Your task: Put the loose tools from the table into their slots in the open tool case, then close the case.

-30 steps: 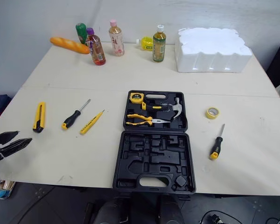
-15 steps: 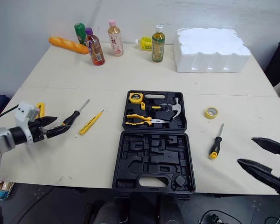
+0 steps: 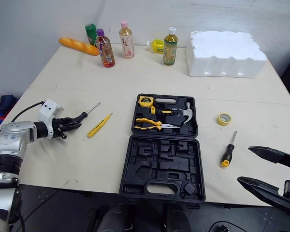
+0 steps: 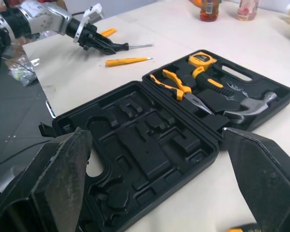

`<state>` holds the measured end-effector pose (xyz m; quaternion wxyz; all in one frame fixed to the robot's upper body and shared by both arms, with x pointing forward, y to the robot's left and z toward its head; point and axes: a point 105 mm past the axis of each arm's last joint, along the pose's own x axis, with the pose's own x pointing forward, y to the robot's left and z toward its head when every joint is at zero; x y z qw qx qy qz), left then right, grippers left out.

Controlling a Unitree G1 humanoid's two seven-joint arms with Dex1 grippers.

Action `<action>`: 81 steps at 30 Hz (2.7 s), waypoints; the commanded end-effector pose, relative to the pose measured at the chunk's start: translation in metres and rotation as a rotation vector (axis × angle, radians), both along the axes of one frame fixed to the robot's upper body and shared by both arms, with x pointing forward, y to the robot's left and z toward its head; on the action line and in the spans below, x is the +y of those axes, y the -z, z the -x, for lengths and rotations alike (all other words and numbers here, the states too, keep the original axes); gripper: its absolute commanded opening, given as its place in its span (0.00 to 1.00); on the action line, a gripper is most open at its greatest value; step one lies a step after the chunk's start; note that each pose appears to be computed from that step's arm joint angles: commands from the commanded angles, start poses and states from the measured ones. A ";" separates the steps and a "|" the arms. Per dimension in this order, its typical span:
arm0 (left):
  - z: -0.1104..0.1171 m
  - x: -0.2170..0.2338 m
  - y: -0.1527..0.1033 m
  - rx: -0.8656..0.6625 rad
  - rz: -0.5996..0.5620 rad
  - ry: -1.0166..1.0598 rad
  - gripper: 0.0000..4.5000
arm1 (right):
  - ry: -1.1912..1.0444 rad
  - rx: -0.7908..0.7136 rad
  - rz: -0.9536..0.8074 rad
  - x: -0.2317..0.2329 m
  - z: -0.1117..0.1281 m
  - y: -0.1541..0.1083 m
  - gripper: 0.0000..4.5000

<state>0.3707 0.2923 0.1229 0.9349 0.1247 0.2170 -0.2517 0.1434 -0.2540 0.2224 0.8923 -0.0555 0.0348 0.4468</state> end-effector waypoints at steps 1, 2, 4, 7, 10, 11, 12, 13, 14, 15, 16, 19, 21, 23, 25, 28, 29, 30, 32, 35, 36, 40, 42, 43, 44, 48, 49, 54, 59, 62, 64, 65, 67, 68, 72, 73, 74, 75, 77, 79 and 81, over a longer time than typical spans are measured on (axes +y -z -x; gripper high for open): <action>0.008 0.007 -0.014 -0.007 -0.019 0.047 0.23 | -0.043 -0.059 0.023 0.025 0.014 -0.020 1.00; 0.010 0.007 -0.023 -0.025 -0.030 0.067 0.23 | -0.056 -0.060 0.025 0.033 0.019 -0.024 1.00; 0.019 -0.015 -0.056 -0.096 -0.047 0.241 0.23 | -0.057 -0.058 0.020 0.038 0.025 -0.029 1.00; 0.030 -0.050 -0.077 -0.106 -0.050 0.430 0.23 | -0.056 -0.045 0.010 0.037 0.023 -0.027 1.00; 0.044 -0.083 -0.079 -0.094 -0.131 0.613 0.23 | -0.072 -0.029 0.017 0.038 0.022 -0.024 1.00; 0.047 -0.088 -0.078 -0.092 -0.147 0.648 0.23 | -0.075 -0.026 0.020 0.038 0.022 -0.023 1.00; 0.048 -0.096 -0.079 -0.086 -0.141 0.678 0.23 | -0.080 -0.025 0.026 0.039 0.021 -0.023 1.00; 0.049 -0.114 -0.079 -0.079 -0.135 0.719 0.23 | -0.081 -0.023 0.029 0.038 0.020 -0.023 1.00; 0.049 -0.126 -0.080 -0.074 -0.133 0.749 0.23 | -0.082 -0.023 0.032 0.038 0.020 -0.023 1.00; 0.054 -0.149 -0.073 -0.046 -0.155 0.826 0.23 | -0.075 -0.019 0.047 0.035 0.020 -0.021 1.00; 0.059 -0.163 -0.068 -0.028 -0.174 0.877 0.23 | -0.070 -0.016 0.058 0.033 0.019 -0.020 1.00; 0.060 -0.188 -0.059 -0.013 -0.196 0.921 0.23 | -0.048 -0.006 0.089 0.028 0.007 -0.017 1.00; 0.061 -0.200 -0.054 0.001 -0.202 0.946 0.23 | -0.027 -0.002 0.129 0.028 -0.015 -0.012 1.00; 0.060 -0.207 -0.047 0.012 -0.236 0.955 0.23 | -0.016 -0.001 0.148 0.027 -0.026 -0.007 1.00; 0.056 -0.212 -0.042 0.010 -0.272 0.948 0.23 | -0.005 0.001 0.158 0.025 -0.032 -0.002 1.00; 0.053 -0.218 -0.037 0.002 -0.302 0.953 0.23 | 0.007 0.006 0.170 0.022 -0.040 0.004 1.00; 0.053 -0.219 -0.036 0.001 -0.302 0.957 0.23 | 0.007 0.007 0.168 0.022 -0.041 0.004 1.00; 0.053 -0.223 -0.034 -0.007 -0.309 0.970 0.23 | 0.007 0.012 0.168 0.022 -0.043 0.006 1.00; 0.052 -0.227 -0.031 -0.012 -0.310 0.982 0.23 | 0.007 0.019 0.173 0.023 -0.044 0.008 1.00; 0.051 -0.234 -0.029 -0.023 -0.311 0.989 0.23 | 0.017 0.022 0.177 0.021 -0.047 0.010 1.00; 0.051 -0.236 -0.029 -0.029 -0.318 0.994 0.23 | 0.020 0.023 0.178 0.021 -0.047 0.011 1.00; 0.054 -0.242 -0.027 -0.030 -0.363 1.030 0.23 | 0.026 0.026 0.181 0.022 -0.048 0.013 1.00; 0.054 -0.242 -0.025 -0.028 -0.396 1.041 0.23 | 0.027 0.025 0.182 0.022 -0.049 0.013 1.00; 0.054 -0.244 -0.024 -0.030 -0.406 1.041 0.23 | 0.028 0.025 0.182 0.023 -0.049 0.013 1.00; 0.052 -0.245 -0.023 -0.033 -0.414 1.036 0.23 | 0.029 0.025 0.182 0.023 -0.049 0.013 1.00; 0.048 -0.251 -0.022 -0.045 -0.444 1.035 0.23 | 0.032 0.024 0.183 0.024 -0.048 0.014 1.00; 0.047 -0.252 -0.022 -0.041 -0.445 1.033 0.23 | 0.033 0.023 0.183 0.025 -0.048 0.014 1.00; 0.045 -0.256 -0.022 -0.019 -0.430 1.017 0.23 | 0.043 0.016 0.178 0.027 -0.047 0.014 1.00; 0.045 -0.253 -0.020 0.007 -0.446 1.004 0.23 | 0.049 0.013 0.170 0.029 -0.047 0.014 1.00; 0.046 -0.253 -0.023 0.000 -0.439 1.009 0.34 | 0.050 0.015 0.169 0.029 -0.046 0.016 1.00; 0.049 -0.255 -0.033 -0.018 -0.394 1.019 0.52 | 0.050 0.015 0.166 0.029 -0.046 0.015 1.00; 0.053 -0.255 -0.041 -0.032 -0.364 1.044 0.61 | 0.050 0.014 0.165 0.029 -0.046 0.015 1.00; 0.058 -0.247 -0.055 -0.022 -0.323 1.060 0.77 | 0.049 0.015 0.164 0.030 -0.045 0.015 1.00; 0.058 -0.245 -0.059 -0.039 -0.316 1.073 0.77 | 0.049 0.016 0.166 0.029 -0.044 0.015 1.00; 0.053 -0.249 -0.068 -0.185 -0.163 1.108 0.77 | 0.051 0.019 0.184 0.025 -0.043 0.015 1.00; 0.054 -0.251 -0.068 -0.182 -0.108 1.109 0.77 | 0.051 0.019 0.190 0.024 -0.043 0.014 1.00; 0.054 -0.252 -0.066 -0.184 -0.055 1.117 0.77 | 0.058 0.016 0.190 0.022 -0.043 0.013 1.00; 0.055 -0.253 -0.063 -0.194 0.006 1.141 0.72 | 0.063 0.015 0.189 0.020 -0.044 0.012 1.00; 0.052 -0.256 -0.051 -0.176 0.134 1.116 0.60 | 0.065 0.021 0.187 0.019 -0.044 0.011 1.00; 0.046 -0.259 -0.035 -0.144 0.159 1.078 0.41 | 0.063 0.028 0.182 0.019 -0.043 0.013 1.00; 0.042 -0.258 -0.021 -0.145 0.113 1.075 0.22 | 0.064 0.030 0.181 0.020 -0.044 0.014 1.00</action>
